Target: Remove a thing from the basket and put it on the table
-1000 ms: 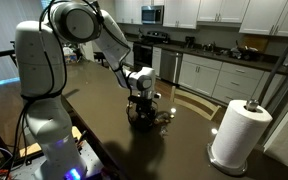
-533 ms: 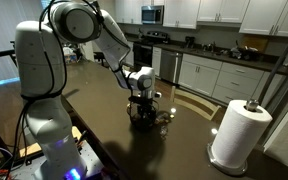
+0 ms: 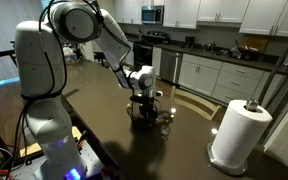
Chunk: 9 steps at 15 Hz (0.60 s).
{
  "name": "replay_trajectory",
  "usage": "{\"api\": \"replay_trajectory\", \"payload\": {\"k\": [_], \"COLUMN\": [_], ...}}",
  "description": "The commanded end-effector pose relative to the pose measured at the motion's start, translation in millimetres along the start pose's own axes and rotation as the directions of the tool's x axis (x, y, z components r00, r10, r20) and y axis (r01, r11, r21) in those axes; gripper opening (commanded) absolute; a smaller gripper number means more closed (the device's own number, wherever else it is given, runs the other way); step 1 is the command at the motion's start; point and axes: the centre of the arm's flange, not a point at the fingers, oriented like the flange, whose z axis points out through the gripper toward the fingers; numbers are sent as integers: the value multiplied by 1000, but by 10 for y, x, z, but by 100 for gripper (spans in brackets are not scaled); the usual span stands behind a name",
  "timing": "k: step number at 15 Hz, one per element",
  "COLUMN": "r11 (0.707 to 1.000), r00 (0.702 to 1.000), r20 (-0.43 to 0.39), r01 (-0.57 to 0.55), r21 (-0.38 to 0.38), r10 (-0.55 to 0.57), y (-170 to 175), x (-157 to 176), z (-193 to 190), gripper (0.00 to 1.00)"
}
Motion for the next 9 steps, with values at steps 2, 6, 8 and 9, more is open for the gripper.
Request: {"api": "replay_trajectory", "payload": {"k": [2,6,8,9], "r11": [997,995,995,996], "r00": [1000,1000,1000,1000], "r20": [-15,-15,-12,-8], "r01": [-16,-14,-12,-9], "r21": [-75,-97,-96,-92], "r10": [15,13,11,9], "y": [101,162,119,98], "x": [52,62,49,46], "z": [27,62,160,205], "gripper": [83,98,96,93]}}
